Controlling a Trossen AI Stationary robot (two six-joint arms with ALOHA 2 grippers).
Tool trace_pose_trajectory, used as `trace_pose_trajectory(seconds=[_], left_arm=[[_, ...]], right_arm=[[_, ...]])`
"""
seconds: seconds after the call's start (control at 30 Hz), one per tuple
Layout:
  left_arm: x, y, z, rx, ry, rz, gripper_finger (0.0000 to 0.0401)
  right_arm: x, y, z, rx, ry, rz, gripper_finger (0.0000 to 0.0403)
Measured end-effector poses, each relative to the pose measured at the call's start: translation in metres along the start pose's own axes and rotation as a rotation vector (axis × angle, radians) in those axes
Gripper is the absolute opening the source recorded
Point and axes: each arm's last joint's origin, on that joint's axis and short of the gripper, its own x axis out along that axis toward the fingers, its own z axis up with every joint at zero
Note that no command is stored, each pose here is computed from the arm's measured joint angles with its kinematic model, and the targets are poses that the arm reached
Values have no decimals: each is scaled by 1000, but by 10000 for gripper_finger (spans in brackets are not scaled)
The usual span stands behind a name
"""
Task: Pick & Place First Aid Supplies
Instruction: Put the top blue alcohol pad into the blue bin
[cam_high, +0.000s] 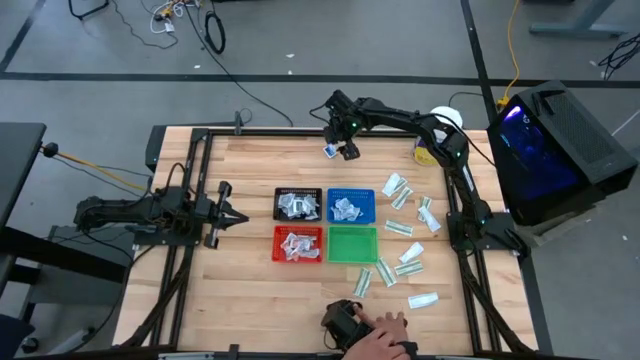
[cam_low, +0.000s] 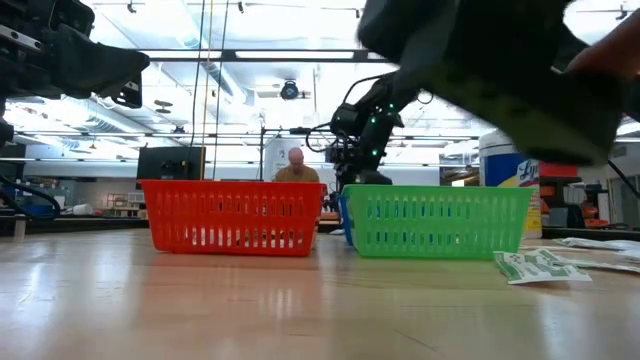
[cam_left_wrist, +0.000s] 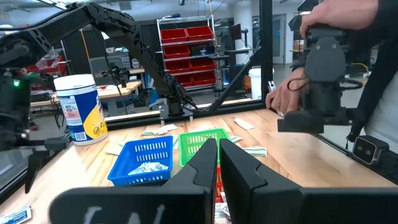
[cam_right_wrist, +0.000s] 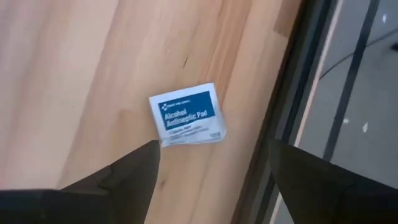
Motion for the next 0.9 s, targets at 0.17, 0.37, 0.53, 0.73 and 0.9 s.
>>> trace_pose_trajectory(seconds=[0.17,0.37,0.53,0.73,0.9], left_arm=[[0,0,0,0,0,0,25],[0,0,0,0,0,0,25],[0,0,0,0,0,0,25],[0,0,0,0,0,0,25],[0,0,0,0,0,0,25]], right_arm=[[-16,0,3,105,33,48,302],[-25,-2,8,105,15,69,302],[-23,1,12,40,-11,88,302],[-8,3,13,23,-22,122,302],[7,4,9,19,-9,140,302]])
